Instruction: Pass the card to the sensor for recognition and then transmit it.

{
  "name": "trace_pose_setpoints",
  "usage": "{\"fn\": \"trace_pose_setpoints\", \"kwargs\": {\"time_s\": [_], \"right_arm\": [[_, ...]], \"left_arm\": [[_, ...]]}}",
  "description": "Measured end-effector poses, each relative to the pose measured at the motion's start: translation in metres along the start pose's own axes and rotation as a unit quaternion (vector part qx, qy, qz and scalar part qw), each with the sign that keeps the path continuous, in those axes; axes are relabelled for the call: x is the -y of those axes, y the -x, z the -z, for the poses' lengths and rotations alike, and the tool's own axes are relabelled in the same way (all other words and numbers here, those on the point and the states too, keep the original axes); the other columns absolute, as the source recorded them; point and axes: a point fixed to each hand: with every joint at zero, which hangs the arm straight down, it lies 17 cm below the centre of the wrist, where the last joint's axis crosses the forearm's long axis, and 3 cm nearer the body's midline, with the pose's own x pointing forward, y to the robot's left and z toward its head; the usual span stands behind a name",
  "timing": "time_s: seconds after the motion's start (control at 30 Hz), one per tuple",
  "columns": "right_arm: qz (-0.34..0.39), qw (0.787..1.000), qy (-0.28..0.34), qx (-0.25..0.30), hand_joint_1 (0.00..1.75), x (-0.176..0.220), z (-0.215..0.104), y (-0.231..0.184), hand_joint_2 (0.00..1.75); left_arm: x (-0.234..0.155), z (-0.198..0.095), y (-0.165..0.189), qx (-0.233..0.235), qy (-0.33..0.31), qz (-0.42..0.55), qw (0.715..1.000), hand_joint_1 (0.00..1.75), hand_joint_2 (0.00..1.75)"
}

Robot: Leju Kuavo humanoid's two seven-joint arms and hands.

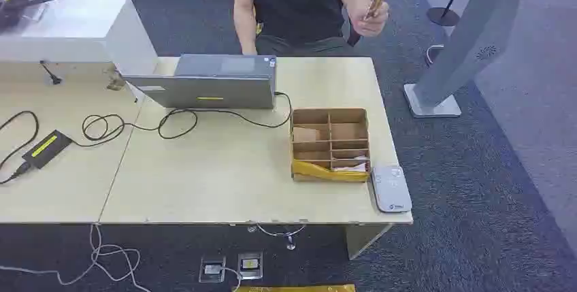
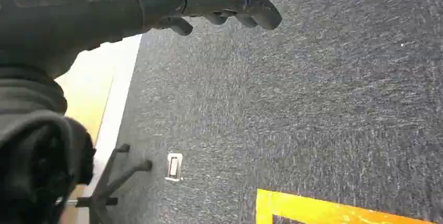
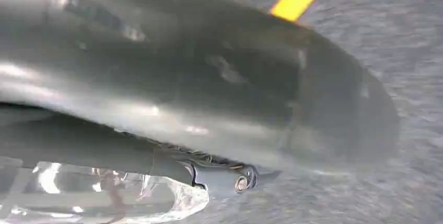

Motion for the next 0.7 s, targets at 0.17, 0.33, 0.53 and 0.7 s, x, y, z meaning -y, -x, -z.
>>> {"fn": "trace_pose_setpoints", "kwargs": {"time_s": [0.17, 0.33, 0.53, 0.7], "right_arm": [[0.082, 0.989, 0.036, 0.117, 0.00, 0.065, 0.042, -0.091, 0.00], [0.150, 0.954, 0.135, 0.222, 0.00, 0.179, 0.068, -0.238, 0.00], [0.290, 0.941, 0.155, 0.080, 0.00, 0.262, 0.095, -0.219, 0.00], [0.363, 0.885, 0.274, 0.104, 0.00, 0.397, 0.054, -0.252, 0.00]], "left_arm": [[0.000, 0.000, 0.002, 0.002, 0.000, 0.007, 1.000, 0.00, 0.00], [0.003, -0.001, 0.001, 0.004, 0.002, 0.011, 1.000, 0.00, 0.00], [0.007, -0.003, -0.003, 0.007, 0.008, -0.001, 1.000, 0.00, 0.00], [0.008, -0.004, -0.008, 0.016, 0.011, -0.010, 1.000, 0.00, 0.00]]}}
